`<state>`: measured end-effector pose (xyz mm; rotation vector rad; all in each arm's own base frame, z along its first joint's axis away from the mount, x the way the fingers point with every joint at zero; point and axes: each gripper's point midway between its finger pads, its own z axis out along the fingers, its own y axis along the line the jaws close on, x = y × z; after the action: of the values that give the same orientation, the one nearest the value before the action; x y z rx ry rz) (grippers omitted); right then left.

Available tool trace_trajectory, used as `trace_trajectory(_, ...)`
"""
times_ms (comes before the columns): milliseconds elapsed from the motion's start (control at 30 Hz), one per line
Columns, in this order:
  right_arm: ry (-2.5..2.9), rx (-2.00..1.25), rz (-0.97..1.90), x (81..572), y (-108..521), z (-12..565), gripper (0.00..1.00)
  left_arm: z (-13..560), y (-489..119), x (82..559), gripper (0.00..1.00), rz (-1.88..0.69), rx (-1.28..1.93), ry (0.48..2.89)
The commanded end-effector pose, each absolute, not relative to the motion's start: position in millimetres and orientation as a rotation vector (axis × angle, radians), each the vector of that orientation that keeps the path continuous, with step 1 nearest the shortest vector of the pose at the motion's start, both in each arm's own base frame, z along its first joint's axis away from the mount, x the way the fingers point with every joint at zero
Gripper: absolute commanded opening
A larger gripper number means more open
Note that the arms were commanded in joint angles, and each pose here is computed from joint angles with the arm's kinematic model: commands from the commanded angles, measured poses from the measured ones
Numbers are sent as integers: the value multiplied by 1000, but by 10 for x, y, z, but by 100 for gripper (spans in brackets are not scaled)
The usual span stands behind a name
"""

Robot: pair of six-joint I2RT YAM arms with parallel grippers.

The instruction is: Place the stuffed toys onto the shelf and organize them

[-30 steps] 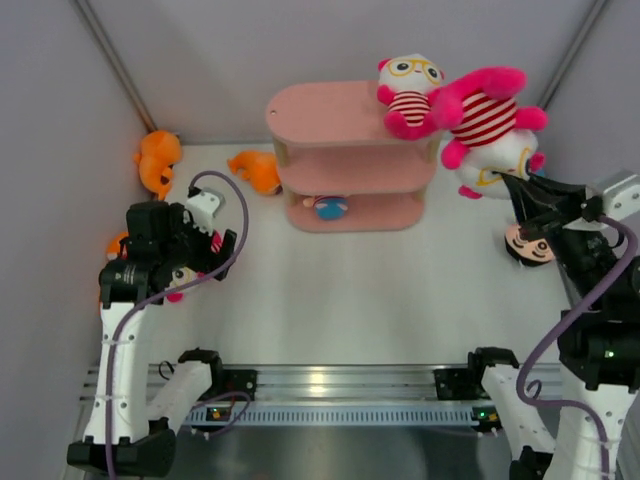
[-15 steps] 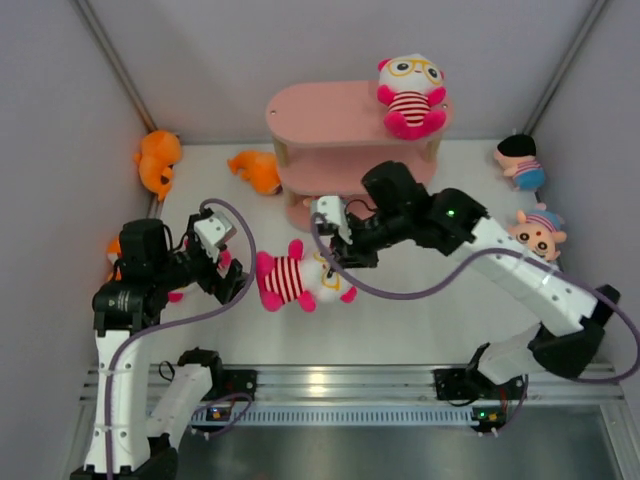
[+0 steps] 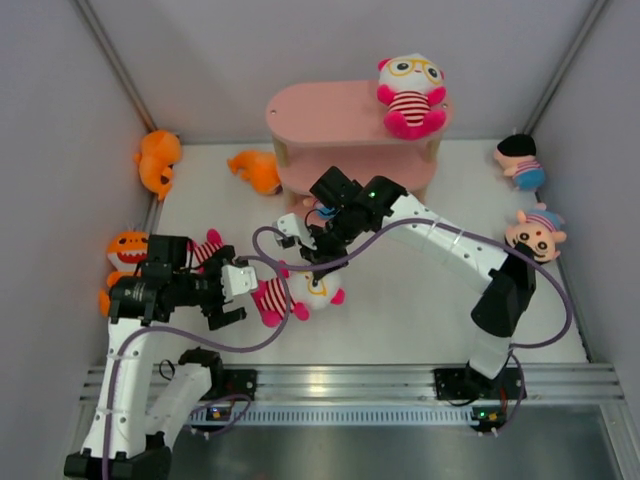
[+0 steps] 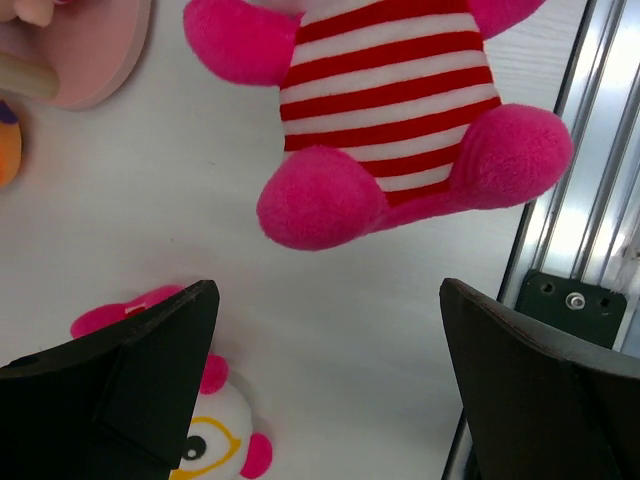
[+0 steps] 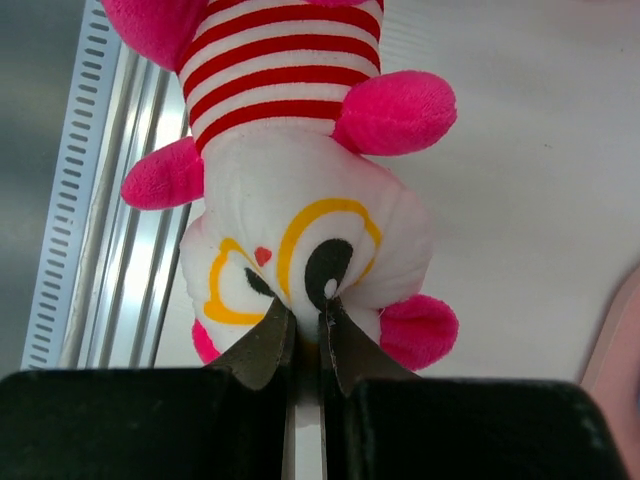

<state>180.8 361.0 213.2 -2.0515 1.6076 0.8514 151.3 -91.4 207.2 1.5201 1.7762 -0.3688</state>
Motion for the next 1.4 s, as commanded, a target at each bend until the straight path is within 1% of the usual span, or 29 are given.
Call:
trace_trajectory(0,1452,-2097,996,1687,3744,2300,0,2144,-1025,1480,98,-383,1680,1584)
trace_trajectory(100,1380,-2080,1040,1669,3823,2378,0,2182,-1109,1483,98,-436,1687,1547)
trace_trajectory(267,1339,-2073,1044,1655,3832,2438,0,2162,-1267,1323,98,-588,1688,1503)
trace_trajectory(400,1329,-2081,1049,1661,3850,2430,0,2209,-1367,1256,79,-669,1659,1464)
trace_trajectory(467,1324,-2082,1051,1671,3868,2434,0,2269,-1413,1239,34,-705,1636,1449)
trace_trajectory(500,1324,-2079,1047,1681,3876,2438,0,2280,-1417,1232,7,-714,1627,1457)
trace_trajectory(533,1313,-2069,1044,1689,3880,2477,0,2286,-1410,1236,0,-710,1624,1466)
trace_trajectory(567,1309,-2061,1041,1697,3882,2500,0,2288,-1405,1237,0,-707,1620,1474)
trace_trajectory(600,1309,-2047,1031,1714,3882,2528,4,2287,-1399,1230,0,-713,1607,1496)
trace_trajectory(633,1346,-2009,1019,1730,3858,2582,13,2305,-1401,1226,0,-714,1600,1500)
trace_trajectory(667,1358,-1955,941,1879,3899,2630,32,2353,-1407,1229,0,-713,1591,1498)
trace_trajectory(700,1371,-1917,913,1931,3901,2684,40,2408,-1418,1215,0,-726,1565,1511)
trace_trajectory(733,1414,-1860,891,1960,3829,2758,45,2468,-1429,1221,0,-733,1547,1516)
trace_trajectory(767,1417,-1801,825,2084,3840,2832,54,2675,-1465,1225,0,-731,1523,1476)
trace_trajectory(833,1437,-1709,799,2085,3708,3019,59,2910,-1507,1203,0,-785,1438,1514)
trace_trajectory(867,1431,-1666,781,2100,3660,3116,68,3088,-1526,1231,0,-774,1405,1493)
trace_trajectory(900,1416,-1582,746,2112,3551,3300,71,3342,-1537,1225,0,-782,1332,1513)
trace_trajectory(967,1400,-1490,690,2136,3412,3487,76,3628,-1524,1297,0,-739,1248,1520)
trace_trajectory(1000,1372,-1432,680,2138,3366,3631,77,3920,-1508,1367,0,-710,1143,1530)
trace_trajectory(1033,1343,-1383,663,2057,3210,3767,78,4015,-1413,1500,0,-619,1066,1571)
trace_trajectory(1067,1342,-1330,624,2077,3107,3849,81,4120,-1347,1586,0,-563,1004,1590)
trace_trajectory(1100,1306,-1262,614,2017,2968,4001,82,4375,-1291,1646,0,-510,931,1567)
trace_trajectory(1133,1298,-1226,600,1997,2882,4059,83,4458,-1142,1776,0,-408,840,1598)
trace_trajectory(1167,1301,-1176,570,2012,2786,4110,84,4579,-1088,1811,0,-371,798,1587)
trace_trajectory(1233,1288,-1104,552,1946,2594,4189,84,4901,-955,1936,0,-281,688,1534)
trace_trajectory(1300,1306,-1035,520,1936,2432,4210,84,5094,-950,2053,0,-300,606,1511)
trace_trajectory(1333,1312,-1016,510,1933,2383,4215,84,5313,-989,2053,0,-315,599,1440)
trace_trajectory(1367,1323,-982,482,1962,2310,4228,84,5327,-1059,2192,0,-370,581,1453)
